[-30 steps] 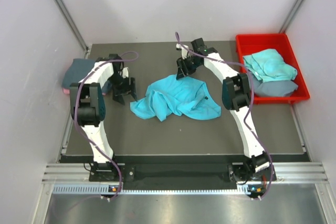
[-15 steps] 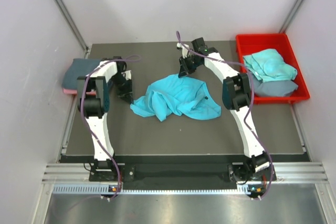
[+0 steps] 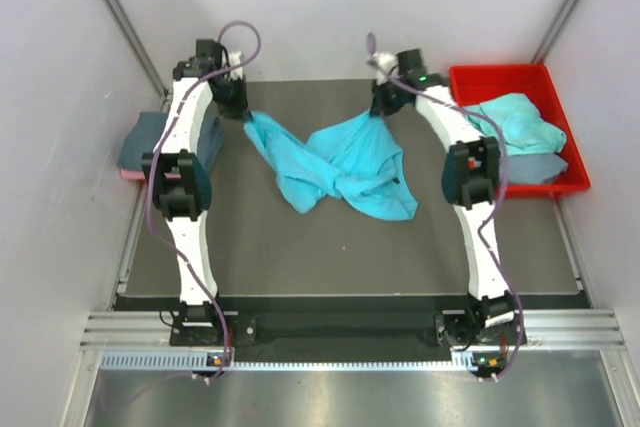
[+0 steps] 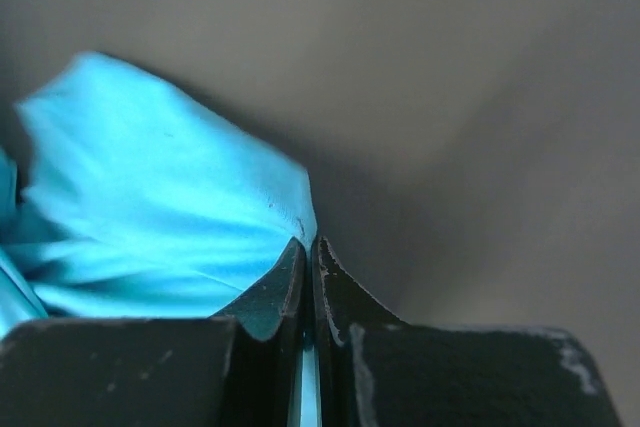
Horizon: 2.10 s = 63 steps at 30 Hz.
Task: Fold and stack the t-shirts
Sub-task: Flatten the tshirt out
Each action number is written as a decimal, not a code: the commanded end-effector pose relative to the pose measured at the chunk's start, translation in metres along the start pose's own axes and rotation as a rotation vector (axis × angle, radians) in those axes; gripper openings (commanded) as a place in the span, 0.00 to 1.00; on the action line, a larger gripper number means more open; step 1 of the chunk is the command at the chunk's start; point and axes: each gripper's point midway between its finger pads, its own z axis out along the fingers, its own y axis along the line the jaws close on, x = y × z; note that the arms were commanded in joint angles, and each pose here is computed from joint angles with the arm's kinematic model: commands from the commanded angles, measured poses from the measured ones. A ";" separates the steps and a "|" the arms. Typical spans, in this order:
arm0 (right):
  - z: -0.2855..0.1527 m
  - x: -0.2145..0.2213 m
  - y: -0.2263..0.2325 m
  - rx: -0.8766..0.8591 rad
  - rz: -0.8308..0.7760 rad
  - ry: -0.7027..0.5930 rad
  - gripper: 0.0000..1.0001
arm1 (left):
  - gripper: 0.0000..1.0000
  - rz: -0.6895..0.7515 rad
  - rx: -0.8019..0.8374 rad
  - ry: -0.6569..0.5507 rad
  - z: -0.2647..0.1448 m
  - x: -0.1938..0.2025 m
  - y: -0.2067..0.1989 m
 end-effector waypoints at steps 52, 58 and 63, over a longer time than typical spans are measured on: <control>-0.213 -0.005 0.066 0.106 -0.119 -0.151 0.00 | 0.56 0.147 0.253 -0.209 0.069 -0.066 -0.036; -0.205 -0.010 0.061 0.116 -0.131 -0.147 0.00 | 0.55 0.072 0.300 -0.214 0.089 -0.072 -0.040; -0.200 -0.013 0.059 0.119 -0.138 -0.144 0.00 | 0.54 0.036 0.347 -0.134 0.092 -0.048 -0.051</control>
